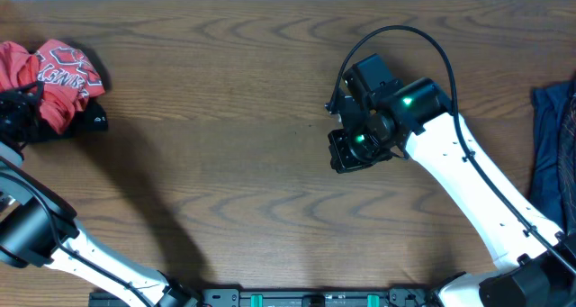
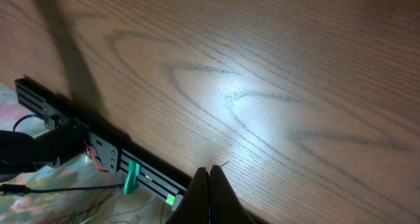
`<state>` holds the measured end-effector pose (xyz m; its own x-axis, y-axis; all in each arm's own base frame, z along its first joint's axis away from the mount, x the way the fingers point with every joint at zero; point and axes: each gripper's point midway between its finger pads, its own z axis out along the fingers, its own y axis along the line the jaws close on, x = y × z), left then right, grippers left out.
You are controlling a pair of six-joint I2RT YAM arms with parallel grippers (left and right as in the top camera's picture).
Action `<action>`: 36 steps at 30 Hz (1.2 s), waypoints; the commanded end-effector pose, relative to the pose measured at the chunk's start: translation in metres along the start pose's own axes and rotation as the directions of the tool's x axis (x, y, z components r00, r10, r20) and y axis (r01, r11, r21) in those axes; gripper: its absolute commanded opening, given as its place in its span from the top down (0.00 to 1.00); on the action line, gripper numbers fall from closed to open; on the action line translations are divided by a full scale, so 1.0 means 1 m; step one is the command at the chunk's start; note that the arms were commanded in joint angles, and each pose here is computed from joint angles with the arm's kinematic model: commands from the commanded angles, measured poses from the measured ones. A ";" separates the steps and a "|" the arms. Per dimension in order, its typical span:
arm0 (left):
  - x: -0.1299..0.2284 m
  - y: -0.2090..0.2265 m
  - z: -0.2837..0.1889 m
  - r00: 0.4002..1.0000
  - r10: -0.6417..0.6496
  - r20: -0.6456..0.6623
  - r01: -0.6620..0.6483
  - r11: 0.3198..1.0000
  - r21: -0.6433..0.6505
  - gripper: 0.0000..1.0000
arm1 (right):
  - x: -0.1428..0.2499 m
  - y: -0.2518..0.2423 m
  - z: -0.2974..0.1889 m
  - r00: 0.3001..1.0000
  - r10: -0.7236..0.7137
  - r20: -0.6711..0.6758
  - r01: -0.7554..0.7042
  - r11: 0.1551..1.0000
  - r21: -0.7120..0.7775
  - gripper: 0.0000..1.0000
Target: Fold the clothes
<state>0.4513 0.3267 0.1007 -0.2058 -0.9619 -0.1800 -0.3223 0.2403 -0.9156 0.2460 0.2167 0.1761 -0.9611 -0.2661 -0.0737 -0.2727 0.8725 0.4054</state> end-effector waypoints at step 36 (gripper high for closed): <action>-0.005 0.073 -0.114 0.923 -0.308 0.230 0.380 0.816 -0.434 0.02 | 0.005 0.008 0.001 0.993 -0.112 -0.020 0.112 0.993 -0.036 0.70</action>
<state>0.3261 0.3593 0.0538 0.1415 -0.9813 0.1305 -0.7223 -0.1925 -0.6642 0.2399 0.2178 0.1771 -0.9348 -0.3448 -0.0858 -0.3479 0.8392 0.4179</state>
